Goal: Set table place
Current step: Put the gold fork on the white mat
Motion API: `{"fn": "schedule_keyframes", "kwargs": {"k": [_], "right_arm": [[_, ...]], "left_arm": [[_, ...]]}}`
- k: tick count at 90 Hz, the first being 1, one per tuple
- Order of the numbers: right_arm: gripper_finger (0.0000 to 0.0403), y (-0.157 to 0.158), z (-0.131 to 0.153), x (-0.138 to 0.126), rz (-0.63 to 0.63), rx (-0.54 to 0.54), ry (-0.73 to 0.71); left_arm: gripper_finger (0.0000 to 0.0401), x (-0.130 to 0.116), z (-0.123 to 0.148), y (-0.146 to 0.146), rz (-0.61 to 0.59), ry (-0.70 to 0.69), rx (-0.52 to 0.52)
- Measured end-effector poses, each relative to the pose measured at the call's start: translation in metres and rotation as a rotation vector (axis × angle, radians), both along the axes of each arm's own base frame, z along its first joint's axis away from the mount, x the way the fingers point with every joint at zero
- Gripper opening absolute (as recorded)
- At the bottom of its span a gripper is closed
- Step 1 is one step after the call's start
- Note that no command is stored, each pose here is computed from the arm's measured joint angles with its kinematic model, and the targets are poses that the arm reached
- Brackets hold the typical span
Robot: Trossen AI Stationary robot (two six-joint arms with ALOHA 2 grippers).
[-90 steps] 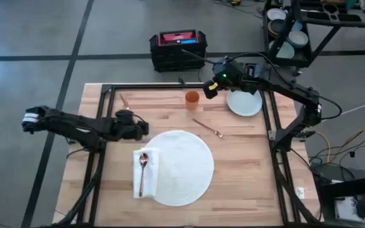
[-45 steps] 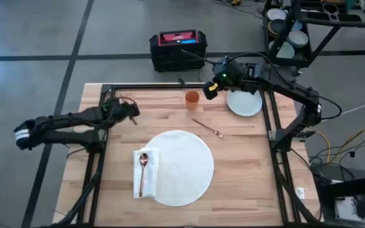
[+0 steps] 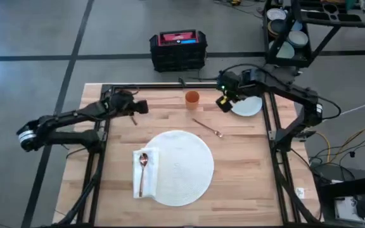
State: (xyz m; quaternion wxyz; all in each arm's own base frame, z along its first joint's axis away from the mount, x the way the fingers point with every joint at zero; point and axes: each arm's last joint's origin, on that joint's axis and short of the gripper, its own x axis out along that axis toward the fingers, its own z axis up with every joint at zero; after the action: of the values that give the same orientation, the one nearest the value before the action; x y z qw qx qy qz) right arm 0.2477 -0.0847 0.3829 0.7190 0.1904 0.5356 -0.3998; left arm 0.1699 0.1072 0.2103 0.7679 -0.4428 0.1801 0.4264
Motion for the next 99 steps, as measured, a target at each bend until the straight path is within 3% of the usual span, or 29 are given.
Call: {"fn": "schedule_keyframes", "kwargs": {"k": [16, 27, 39, 48, 58, 66, 76, 87, 99], "right_arm": [[0.0, 0.018, -0.037, -0.008, -0.096, 0.087, 0.066], [0.0, 0.029, -0.075, 0.004, -0.141, 0.136, 0.022], [0.0, 0.039, -0.126, 0.033, -0.034, 0.319, -0.136], [0.0, 0.041, -0.158, 0.05, -0.047, 0.411, -0.218], [0.0, 0.04, -0.182, 0.057, -0.124, 0.424, -0.179], [0.0009, 0.042, -0.195, 0.06, -0.104, 0.477, -0.132], [0.005, 0.042, -0.199, 0.063, -0.042, 0.518, -0.107], [0.0126, 0.041, -0.194, 0.07, 0.035, 0.503, -0.111], [0.0215, 0.038, -0.184, 0.074, 0.097, 0.409, -0.098]], "left_arm": [[0.0248, 0.021, -0.004, -0.005, -0.249, 0.064, -0.006], [0.0241, 0.026, 0.002, -0.003, -0.275, 0.085, 0.054], [0.0235, 0.029, 0.025, -0.001, -0.313, 0.034, 0.171], [0.0232, 0.026, 0.045, -0.002, -0.348, 0.025, 0.242], [0.0231, 0.023, 0.061, -0.004, -0.377, 0.037, 0.287], [0.0233, 0.02, 0.069, -0.006, -0.394, 0.062, 0.296], [0.0238, 0.018, 0.075, -0.007, -0.397, 0.067, 0.318], [0.0242, 0.018, 0.077, -0.006, -0.393, 0.063, 0.322], [0.0239, 0.017, 0.072, -0.007, -0.38, 0.064, 0.295]]}}
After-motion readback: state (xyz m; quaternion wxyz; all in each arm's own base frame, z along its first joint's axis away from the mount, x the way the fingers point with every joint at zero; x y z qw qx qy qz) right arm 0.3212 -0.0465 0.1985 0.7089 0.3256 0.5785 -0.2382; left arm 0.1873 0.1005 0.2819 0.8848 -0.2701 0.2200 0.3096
